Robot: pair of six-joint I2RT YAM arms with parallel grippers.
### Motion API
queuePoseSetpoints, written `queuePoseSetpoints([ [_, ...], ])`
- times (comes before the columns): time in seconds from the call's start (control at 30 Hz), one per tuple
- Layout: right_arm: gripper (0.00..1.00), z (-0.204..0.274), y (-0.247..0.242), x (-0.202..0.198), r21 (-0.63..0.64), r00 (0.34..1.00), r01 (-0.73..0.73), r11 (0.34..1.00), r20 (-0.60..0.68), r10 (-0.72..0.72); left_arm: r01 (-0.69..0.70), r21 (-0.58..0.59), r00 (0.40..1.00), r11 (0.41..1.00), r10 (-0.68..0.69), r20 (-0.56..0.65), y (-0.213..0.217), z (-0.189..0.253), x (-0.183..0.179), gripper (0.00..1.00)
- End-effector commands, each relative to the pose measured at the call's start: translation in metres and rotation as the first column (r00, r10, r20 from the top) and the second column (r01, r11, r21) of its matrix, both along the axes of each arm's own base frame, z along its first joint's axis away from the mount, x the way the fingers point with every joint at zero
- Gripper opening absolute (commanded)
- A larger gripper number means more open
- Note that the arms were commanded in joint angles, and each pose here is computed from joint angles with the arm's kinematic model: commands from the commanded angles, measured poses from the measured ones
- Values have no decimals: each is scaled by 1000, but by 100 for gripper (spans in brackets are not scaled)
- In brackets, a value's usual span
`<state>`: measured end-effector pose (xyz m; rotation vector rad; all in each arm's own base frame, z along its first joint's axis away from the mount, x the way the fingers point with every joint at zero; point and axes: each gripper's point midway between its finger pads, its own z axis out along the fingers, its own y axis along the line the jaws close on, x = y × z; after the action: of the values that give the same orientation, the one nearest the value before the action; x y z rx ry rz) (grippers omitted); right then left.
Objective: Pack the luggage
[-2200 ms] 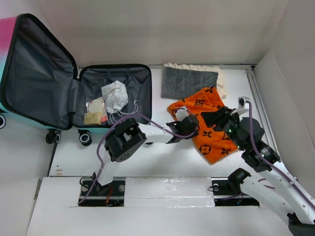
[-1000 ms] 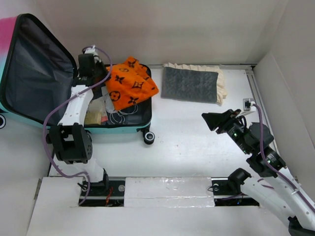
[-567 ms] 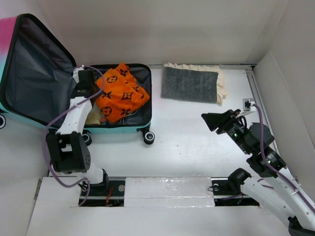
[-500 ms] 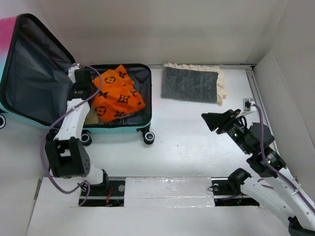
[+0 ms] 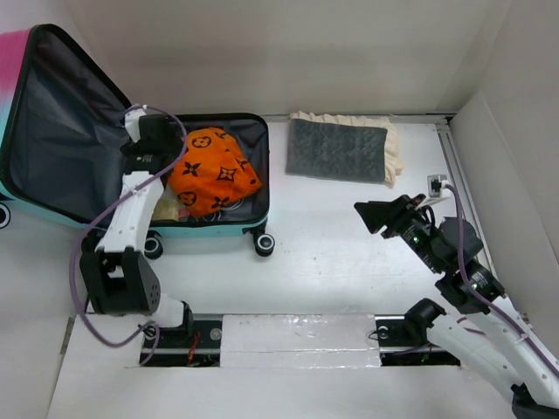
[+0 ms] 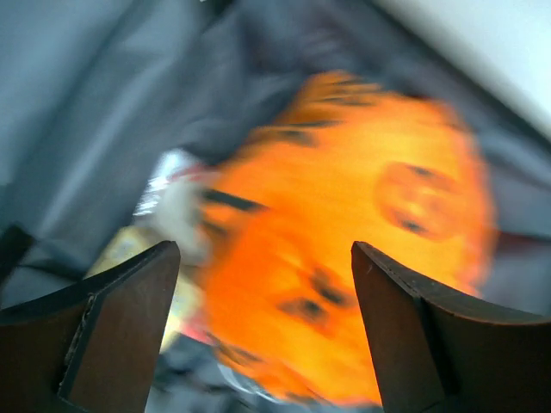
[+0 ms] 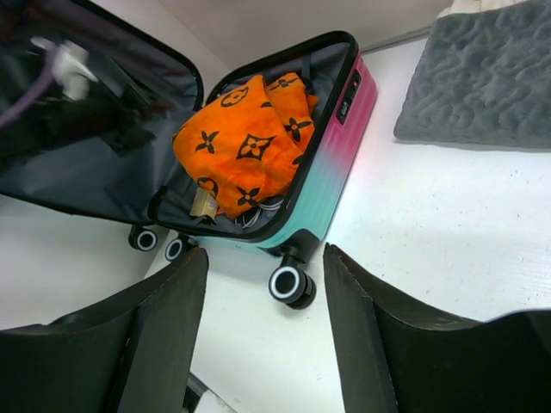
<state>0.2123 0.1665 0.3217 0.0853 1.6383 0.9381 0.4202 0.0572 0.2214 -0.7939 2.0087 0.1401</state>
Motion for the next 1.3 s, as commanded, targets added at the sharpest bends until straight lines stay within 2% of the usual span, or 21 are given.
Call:
queuePoseSetpoints([
  [0.0,62,9,4,3,11,999,-4,1000,35,4,74,59,938,995,-90,335,-52,127,-12,78],
  [0.03,62,6,4,6,5,1000,5,1000,26,-5,85,76,913,993,-108,392,-67,156,-13,78],
  [0.07,62,6,4,6,5,1000,5,1000,26,-5,174,76,892,982,-190,410,-108,165,-13,78],
  [0.13,62,6,2,6,-2,1000,17,1000,16,-17,213,93,871,973,-232,434,-144,184,-13,76],
  [0.17,62,10,-2,8,4,999,37,999,23,-37,288,108,862,952,-307,404,-190,173,-12,75],
  [0.27,62,16,-13,7,17,996,90,996,22,-91,355,145,836,924,-383,392,-257,163,-10,73],
  [0.3,62,25,-18,5,32,994,104,994,37,-105,427,150,821,892,-452,348,-301,136,-6,71],
  [0.37,62,30,-30,4,35,987,158,987,35,-160,540,49,770,840,-517,375,-353,125,3,69],
  [0.4,62,44,-37,0,58,983,174,983,57,-177,578,10,769,816,-549,326,-380,89,16,69],
  [0.43,62,51,-42,-3,72,979,185,980,69,-190,622,-42,745,782,-575,339,-402,81,21,58],
  [0.47,62,56,-45,-4,70,977,194,978,77,-200,658,-80,723,749,-598,345,-420,72,25,52],
  [0.5,62,67,-51,-9,90,973,205,975,93,-213,713,-137,680,688,-630,375,-452,61,33,44],
  [0.53,62,71,-54,-9,98,969,216,971,98,-225,727,-148,673,670,-655,344,-460,41,34,44],
  [0.57,62,75,-55,-10,105,969,215,971,104,-226,735,-178,664,655,-640,387,-472,43,40,36],
  [0.6,62,76,-55,-10,105,969,215,971,104,-226,750,-212,652,626,-647,396,-487,40,38,34],
  [0.63,62,82,-56,-12,116,967,214,970,114,-227,739,-245,670,627,-648,362,-497,12,43,34],
  [0.7,63,76,-49,-7,93,973,203,975,97,-212,693,-340,721,636,-600,347,-505,-11,47,37],
  [0.83,63,74,-41,-4,82,979,174,981,92,-181,539,-465,840,702,-485,242,-498,-82,49,46],
  [0.9,64,70,-39,-4,74,981,166,983,86,-172,498,-496,866,711,-442,235,-497,-89,52,55],
  [1.1,64,68,-35,-4,72,984,147,986,87,-154,370,-577,923,728,-357,142,-494,-142,55,59],
  [1.27,64,66,-34,-6,71,986,138,988,88,-144,328,-614,933,718,-348,91,-499,-170,58,62],
])
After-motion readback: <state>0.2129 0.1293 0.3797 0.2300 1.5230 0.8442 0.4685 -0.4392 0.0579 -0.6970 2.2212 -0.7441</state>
